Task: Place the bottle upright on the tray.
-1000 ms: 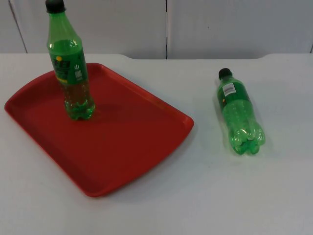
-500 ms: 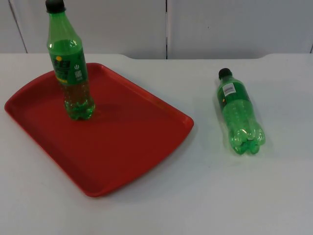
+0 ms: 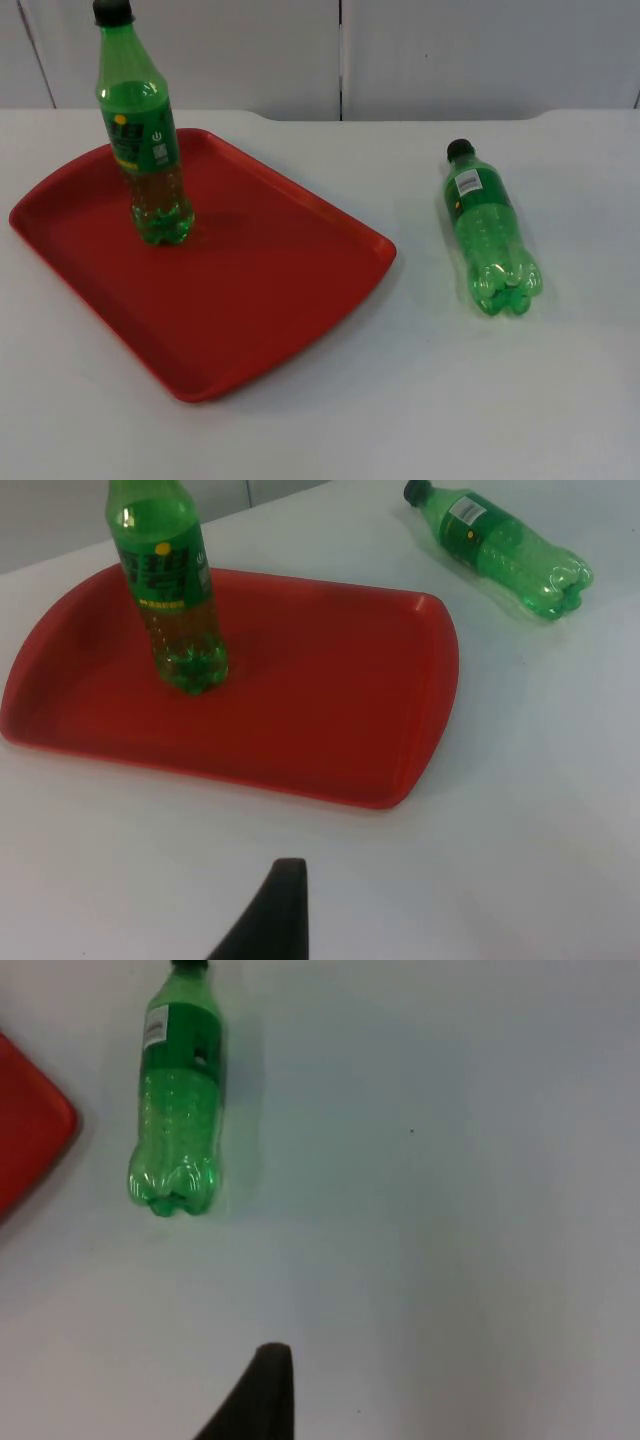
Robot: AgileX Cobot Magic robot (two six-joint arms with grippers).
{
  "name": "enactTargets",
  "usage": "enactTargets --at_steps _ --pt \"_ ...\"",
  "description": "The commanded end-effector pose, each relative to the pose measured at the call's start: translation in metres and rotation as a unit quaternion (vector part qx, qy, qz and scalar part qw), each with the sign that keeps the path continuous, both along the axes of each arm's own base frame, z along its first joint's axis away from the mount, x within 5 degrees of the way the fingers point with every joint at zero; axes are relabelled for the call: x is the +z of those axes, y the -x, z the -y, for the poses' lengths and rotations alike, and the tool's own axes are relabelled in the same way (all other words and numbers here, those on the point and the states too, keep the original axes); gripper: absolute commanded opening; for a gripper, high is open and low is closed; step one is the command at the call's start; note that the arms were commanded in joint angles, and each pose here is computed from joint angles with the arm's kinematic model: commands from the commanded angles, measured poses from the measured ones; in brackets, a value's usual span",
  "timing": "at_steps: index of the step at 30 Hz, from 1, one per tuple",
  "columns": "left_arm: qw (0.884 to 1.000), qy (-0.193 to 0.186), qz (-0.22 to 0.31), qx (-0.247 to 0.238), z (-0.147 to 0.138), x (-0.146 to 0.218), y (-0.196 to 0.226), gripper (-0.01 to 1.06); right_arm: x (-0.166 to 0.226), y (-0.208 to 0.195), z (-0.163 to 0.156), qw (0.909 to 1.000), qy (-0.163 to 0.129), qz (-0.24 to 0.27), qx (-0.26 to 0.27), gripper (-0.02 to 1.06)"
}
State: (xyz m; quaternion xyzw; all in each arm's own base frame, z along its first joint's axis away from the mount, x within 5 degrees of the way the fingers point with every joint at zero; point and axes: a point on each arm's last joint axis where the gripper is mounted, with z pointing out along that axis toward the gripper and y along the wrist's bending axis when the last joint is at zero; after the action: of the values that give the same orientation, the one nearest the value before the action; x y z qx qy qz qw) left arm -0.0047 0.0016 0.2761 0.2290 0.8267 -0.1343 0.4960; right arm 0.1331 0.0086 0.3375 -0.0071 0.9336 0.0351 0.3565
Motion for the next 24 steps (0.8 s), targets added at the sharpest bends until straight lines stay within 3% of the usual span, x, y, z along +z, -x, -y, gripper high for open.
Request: enactTargets --at_steps 1,5,10,24 --pt "1.0 -0.001 0.0 -0.003 0.0 -0.001 0.0 1.05 0.002 -0.018 -0.002 0.9999 -0.004 -0.009 0.009 1.05" --pt "1.0 -0.001 0.0 -0.003 0.0 -0.001 0.0 1.05 0.001 -0.072 -0.004 0.9983 0.0 -0.056 0.014 1.03" --pt "1.0 -0.001 0.0 -0.003 0.0 -0.001 0.0 1.05 0.001 -0.121 -0.007 0.9968 -0.003 -0.079 0.015 0.99" --pt "1.0 -0.001 0.0 -0.003 0.0 -0.001 0.0 1.05 -0.016 -0.245 -0.025 0.9853 -0.052 -0.158 0.035 0.99"
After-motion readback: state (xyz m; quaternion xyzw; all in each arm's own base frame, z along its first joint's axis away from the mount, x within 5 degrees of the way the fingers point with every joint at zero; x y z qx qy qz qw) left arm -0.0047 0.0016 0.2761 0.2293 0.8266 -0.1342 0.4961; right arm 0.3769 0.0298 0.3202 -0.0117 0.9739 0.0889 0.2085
